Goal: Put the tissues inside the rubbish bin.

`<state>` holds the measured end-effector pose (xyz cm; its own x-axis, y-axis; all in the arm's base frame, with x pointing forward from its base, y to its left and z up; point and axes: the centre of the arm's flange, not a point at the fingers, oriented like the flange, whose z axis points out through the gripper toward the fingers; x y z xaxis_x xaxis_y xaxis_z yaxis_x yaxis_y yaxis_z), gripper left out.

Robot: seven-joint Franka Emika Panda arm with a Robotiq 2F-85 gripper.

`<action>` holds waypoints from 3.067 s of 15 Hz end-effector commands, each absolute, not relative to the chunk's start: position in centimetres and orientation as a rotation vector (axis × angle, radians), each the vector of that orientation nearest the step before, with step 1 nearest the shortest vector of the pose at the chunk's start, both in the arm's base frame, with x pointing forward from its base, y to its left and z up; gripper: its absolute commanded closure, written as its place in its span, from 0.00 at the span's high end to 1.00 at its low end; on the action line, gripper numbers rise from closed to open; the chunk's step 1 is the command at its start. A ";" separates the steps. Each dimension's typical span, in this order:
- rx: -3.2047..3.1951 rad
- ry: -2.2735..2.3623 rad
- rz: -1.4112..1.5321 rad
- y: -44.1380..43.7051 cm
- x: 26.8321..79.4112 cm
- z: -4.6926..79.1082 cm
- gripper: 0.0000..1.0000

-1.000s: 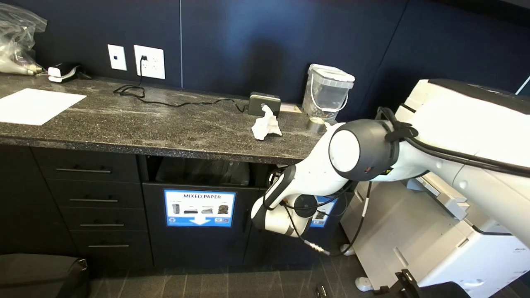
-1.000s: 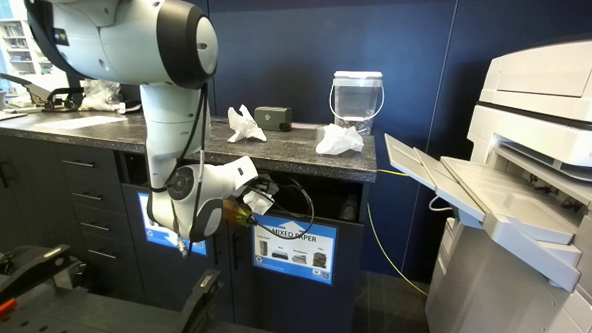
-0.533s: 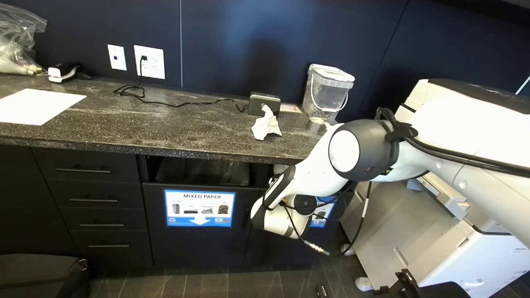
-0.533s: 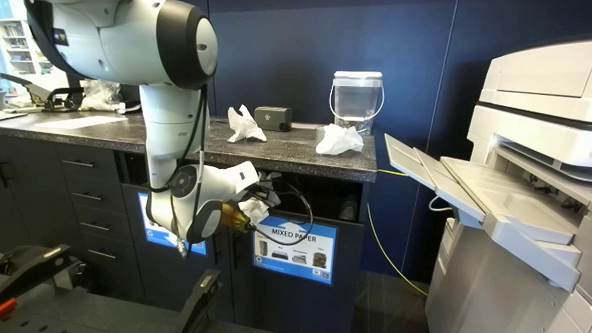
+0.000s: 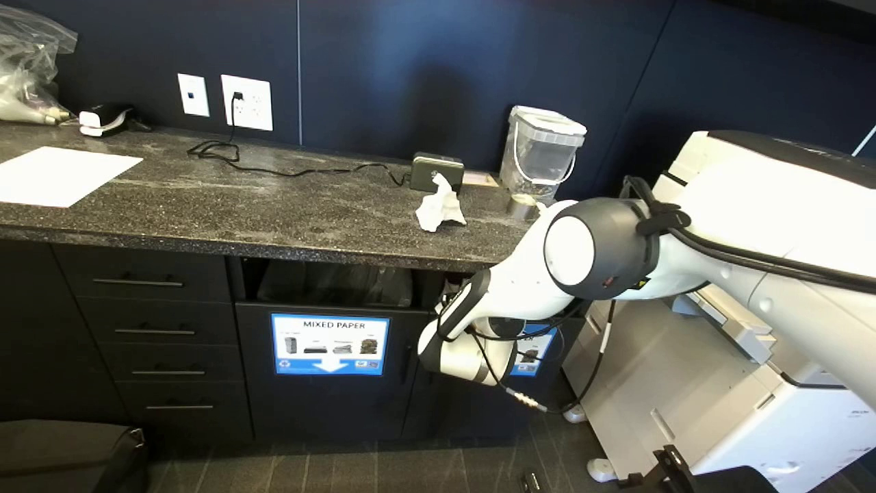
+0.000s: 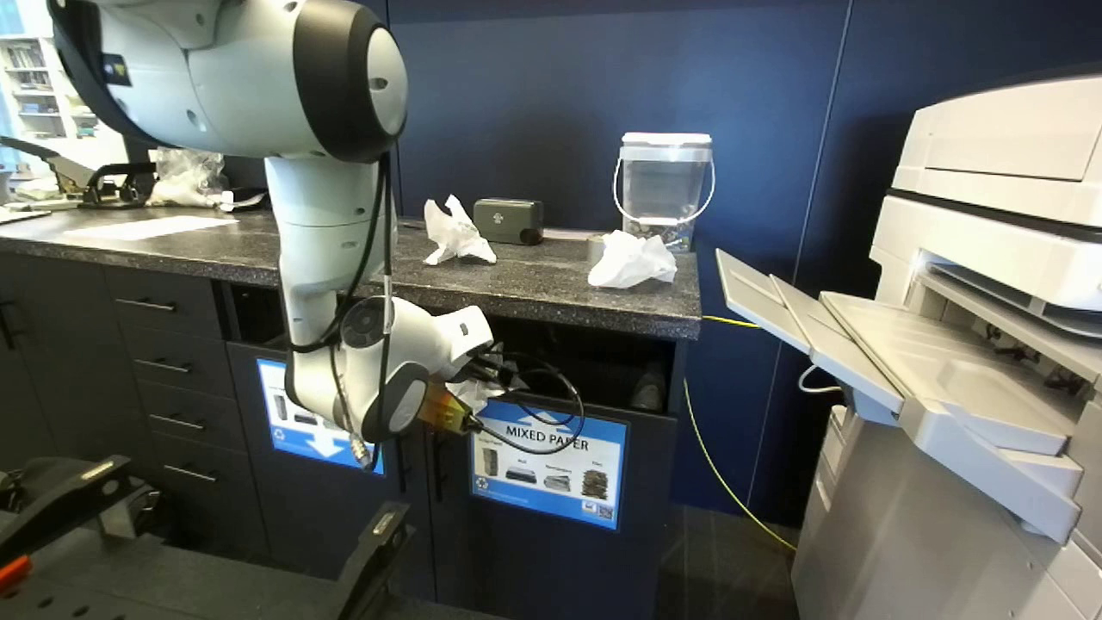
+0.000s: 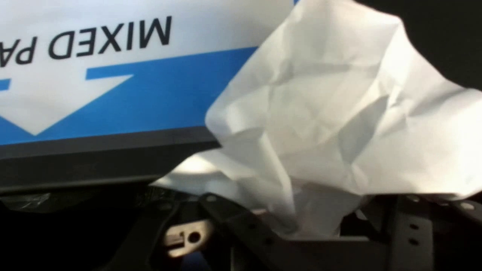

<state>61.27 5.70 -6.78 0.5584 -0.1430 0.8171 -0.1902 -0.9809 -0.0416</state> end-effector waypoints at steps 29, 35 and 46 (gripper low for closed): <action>2.784 0.262 1.346 2.3 59.0 -3.3 1.00; 2.668 0.321 1.625 -1.1 51.6 0.1 1.00; 2.897 0.332 0.945 -0.2 57.6 14.5 1.00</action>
<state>56.40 -1.06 7.21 0.7001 0.2136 0.6813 0.1874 -0.9757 0.1134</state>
